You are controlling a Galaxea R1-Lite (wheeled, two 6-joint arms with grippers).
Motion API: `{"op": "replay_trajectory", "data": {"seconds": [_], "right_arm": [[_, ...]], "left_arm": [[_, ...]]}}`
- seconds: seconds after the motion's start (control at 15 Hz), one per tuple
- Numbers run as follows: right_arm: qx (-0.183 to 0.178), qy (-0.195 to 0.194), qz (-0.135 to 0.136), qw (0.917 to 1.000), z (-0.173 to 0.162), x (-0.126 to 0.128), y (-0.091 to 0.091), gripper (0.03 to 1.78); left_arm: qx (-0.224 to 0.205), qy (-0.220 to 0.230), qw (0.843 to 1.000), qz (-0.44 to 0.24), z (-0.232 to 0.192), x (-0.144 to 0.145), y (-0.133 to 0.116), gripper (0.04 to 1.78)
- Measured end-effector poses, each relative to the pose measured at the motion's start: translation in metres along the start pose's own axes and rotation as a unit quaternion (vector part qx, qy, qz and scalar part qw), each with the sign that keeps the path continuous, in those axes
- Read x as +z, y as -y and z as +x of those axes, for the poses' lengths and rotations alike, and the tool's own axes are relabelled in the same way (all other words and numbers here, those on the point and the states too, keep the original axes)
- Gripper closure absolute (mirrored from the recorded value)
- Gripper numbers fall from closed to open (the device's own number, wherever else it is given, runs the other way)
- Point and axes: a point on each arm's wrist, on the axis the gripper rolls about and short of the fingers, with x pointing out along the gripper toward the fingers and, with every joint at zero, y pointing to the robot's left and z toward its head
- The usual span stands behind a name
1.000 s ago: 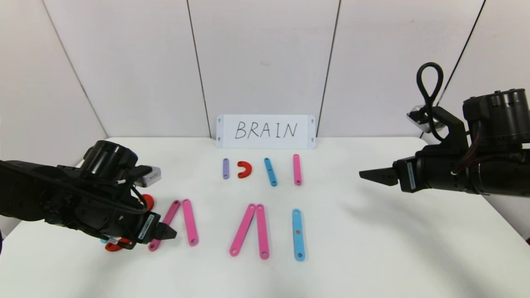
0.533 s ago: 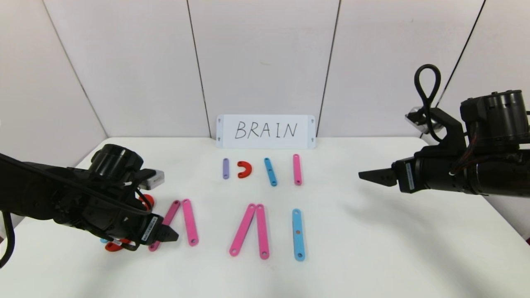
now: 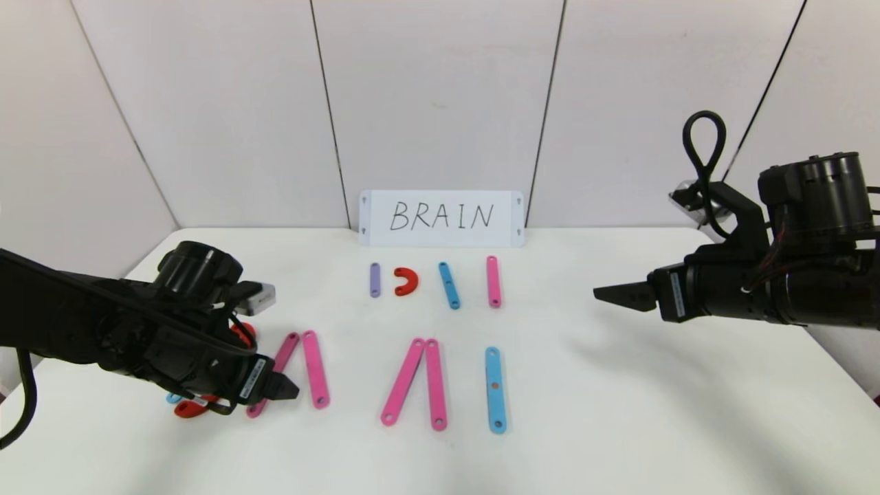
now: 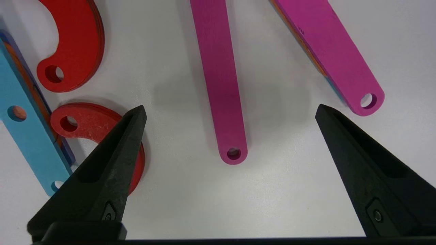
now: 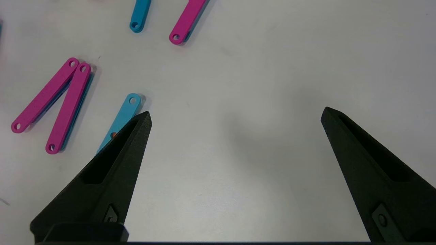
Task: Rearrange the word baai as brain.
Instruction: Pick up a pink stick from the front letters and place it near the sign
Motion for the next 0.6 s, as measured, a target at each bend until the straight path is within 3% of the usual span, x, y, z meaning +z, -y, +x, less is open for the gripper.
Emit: {"op": "replay_trajectory", "data": {"seconds": [0.2,0.33,0.6], "right_arm": [[0.001,0.0,0.0,1.0,0.0002,-0.0003,-0.0003,0.07],[0.001,-0.001,-0.001,1.0,0.0002,-0.0009,-0.0003,0.07],[0.003,-0.002,-0.002,1.0,-0.0006,-0.0019,-0.0016,0.07]], "left_arm": [[0.002,0.001,1.0,-0.001,0.003,0.0008,-0.0007,0.11],[0.004,-0.001,1.0,-0.001,0.0056,0.0012,-0.0012,0.25],[0.011,-0.007,1.0,-0.001,0.0094,0.0007,-0.0014,0.83]]}}
